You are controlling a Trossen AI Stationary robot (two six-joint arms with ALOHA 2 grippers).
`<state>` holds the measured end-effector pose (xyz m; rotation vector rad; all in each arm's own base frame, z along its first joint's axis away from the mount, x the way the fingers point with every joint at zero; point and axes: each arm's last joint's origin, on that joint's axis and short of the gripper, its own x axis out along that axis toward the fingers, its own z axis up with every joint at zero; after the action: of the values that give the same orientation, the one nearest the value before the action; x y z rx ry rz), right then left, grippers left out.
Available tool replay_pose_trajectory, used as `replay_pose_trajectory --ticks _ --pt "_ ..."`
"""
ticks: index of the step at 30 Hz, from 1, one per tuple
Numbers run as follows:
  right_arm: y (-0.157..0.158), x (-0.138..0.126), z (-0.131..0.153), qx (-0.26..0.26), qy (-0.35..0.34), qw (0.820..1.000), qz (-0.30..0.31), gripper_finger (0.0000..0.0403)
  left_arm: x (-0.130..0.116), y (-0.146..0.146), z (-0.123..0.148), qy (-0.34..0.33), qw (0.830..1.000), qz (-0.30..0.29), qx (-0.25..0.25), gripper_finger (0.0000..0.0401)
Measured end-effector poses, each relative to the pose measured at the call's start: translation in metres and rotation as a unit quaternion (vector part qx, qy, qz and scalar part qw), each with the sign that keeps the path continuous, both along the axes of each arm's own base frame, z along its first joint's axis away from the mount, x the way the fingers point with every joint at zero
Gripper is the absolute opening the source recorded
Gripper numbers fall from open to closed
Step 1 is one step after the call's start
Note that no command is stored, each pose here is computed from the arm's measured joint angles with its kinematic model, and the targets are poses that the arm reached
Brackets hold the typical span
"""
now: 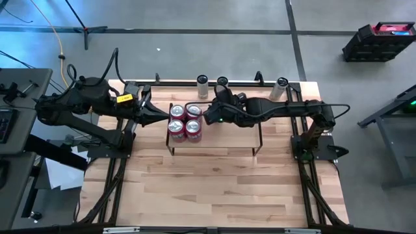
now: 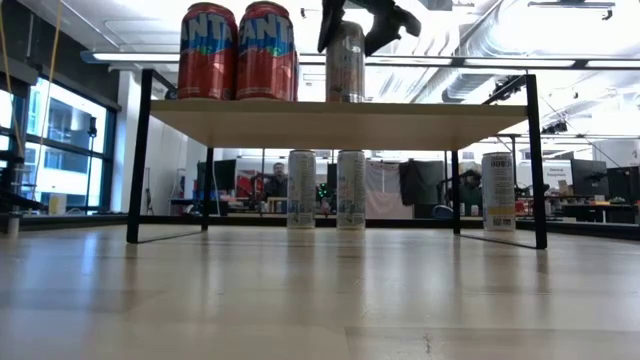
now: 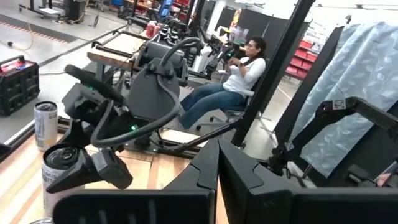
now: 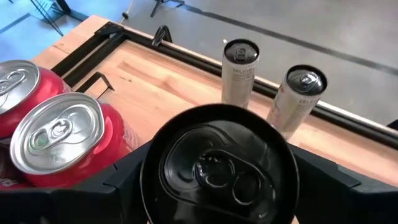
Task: Place canned beverage on shelf
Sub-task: Put the white yellow soda can on the shelf
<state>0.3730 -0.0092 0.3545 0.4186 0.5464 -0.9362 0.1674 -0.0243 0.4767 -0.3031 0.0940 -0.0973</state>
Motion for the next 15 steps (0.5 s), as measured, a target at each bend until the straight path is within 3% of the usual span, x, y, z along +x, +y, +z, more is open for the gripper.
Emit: replay_pose_trajectory --ticks 7,15 --pt "-0.003 -0.001 0.001 0.022 -0.013 1.000 -0.007 0.0294 0.000 0.000 0.000 0.000 1.000 -0.005 0.000 0.0000" --pt "-0.005 -0.005 0.013 0.030 -0.032 0.999 -0.006 0.0339 0.000 0.000 0.000 0.000 1.000 -0.006 0.003 0.0000"
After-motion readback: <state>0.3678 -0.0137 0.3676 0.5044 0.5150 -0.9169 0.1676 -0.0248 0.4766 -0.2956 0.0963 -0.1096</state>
